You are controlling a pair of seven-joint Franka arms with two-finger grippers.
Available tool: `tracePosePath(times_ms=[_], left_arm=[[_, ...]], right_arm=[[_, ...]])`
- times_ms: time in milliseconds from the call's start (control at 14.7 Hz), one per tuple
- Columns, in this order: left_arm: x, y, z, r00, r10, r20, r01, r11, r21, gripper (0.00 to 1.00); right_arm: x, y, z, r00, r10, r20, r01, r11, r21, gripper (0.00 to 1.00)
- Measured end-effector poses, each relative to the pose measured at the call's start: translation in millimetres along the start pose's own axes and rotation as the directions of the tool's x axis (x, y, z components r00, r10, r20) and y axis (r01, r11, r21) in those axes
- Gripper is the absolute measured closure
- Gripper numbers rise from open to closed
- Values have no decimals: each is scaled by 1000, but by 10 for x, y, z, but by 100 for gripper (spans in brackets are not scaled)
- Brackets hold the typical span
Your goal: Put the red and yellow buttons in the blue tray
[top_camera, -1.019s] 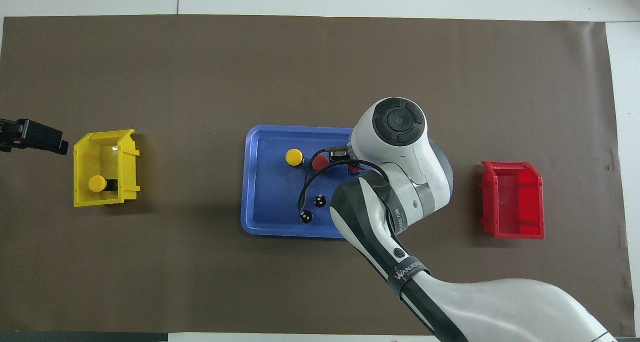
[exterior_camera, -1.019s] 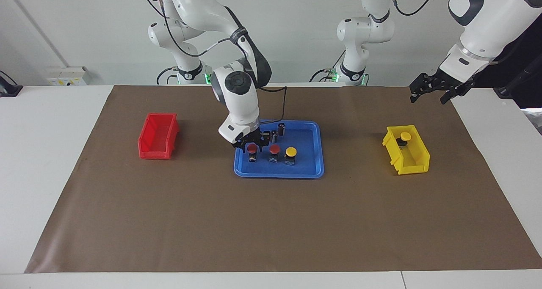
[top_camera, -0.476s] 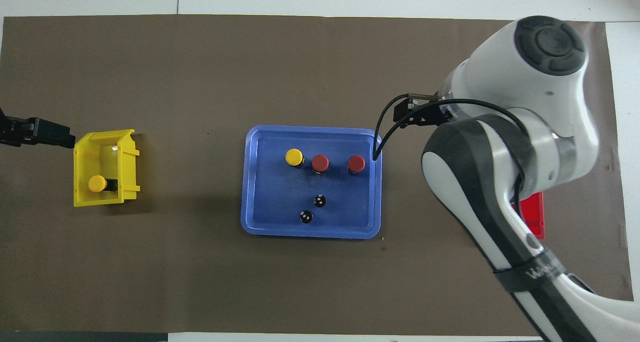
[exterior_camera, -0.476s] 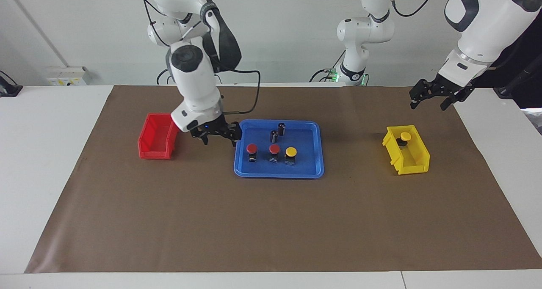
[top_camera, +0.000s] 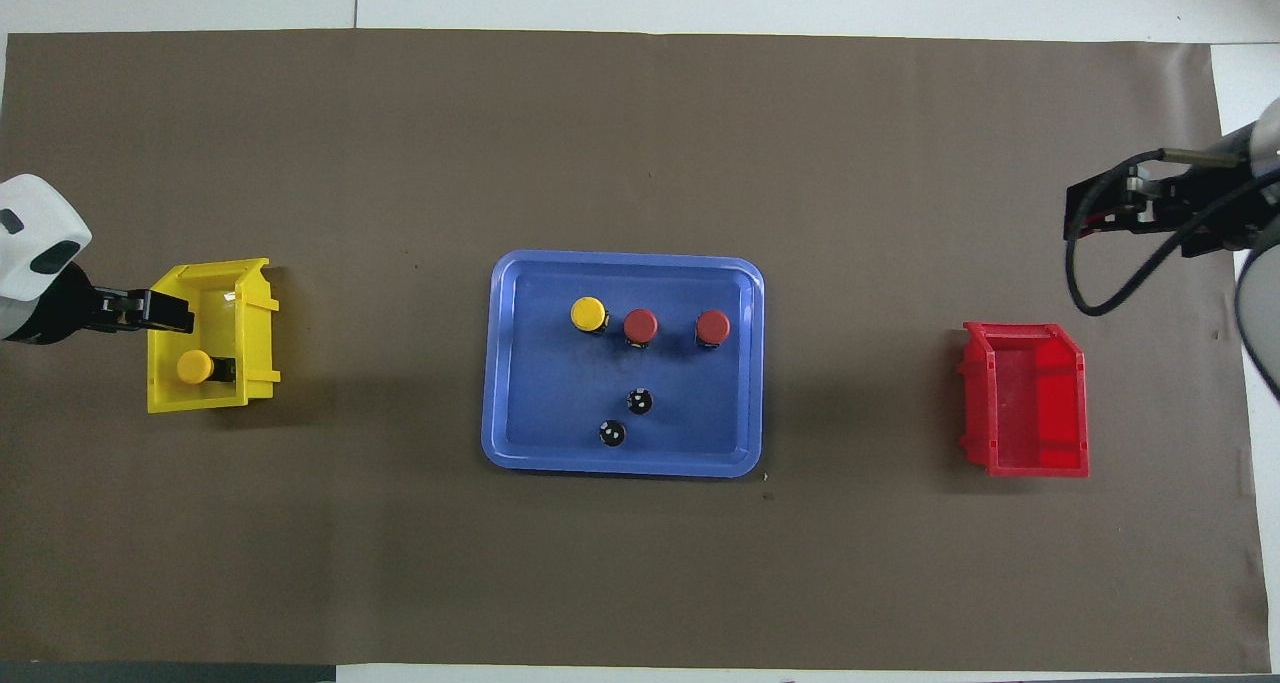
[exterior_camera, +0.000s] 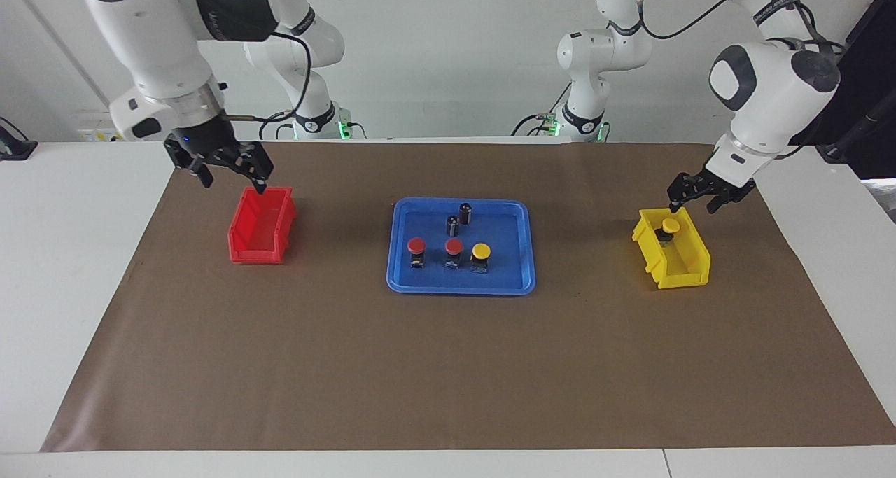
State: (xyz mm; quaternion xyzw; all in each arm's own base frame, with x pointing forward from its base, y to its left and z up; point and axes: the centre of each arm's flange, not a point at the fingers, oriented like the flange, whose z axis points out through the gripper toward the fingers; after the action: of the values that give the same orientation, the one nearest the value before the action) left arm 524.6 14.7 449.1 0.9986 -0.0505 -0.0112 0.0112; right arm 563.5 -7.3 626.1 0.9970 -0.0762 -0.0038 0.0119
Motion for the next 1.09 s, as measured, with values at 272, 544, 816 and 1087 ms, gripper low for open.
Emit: tracePosePath(times_ms=[272,544,816,1087], left_arm=[[-75,-82,364,1000,-17,-5,17,1000,2,33],[-24,-104,518,1000,-20,-3,20,1000,3,35],[-35,-107,710,1000,-21,1,21,1000,4,35],[-94,-103,839,1000,-21,4,21,1000,4,35]], right_arm=[[-12,548,-108,998,-50,29,50,999,0,0],[-77,682,-58,997,-54,63,54,999,-1,0],[-151,790,53,995,-47,88,47,999,4,0],[-159,708,42,994,-62,85,62,998,3,0]])
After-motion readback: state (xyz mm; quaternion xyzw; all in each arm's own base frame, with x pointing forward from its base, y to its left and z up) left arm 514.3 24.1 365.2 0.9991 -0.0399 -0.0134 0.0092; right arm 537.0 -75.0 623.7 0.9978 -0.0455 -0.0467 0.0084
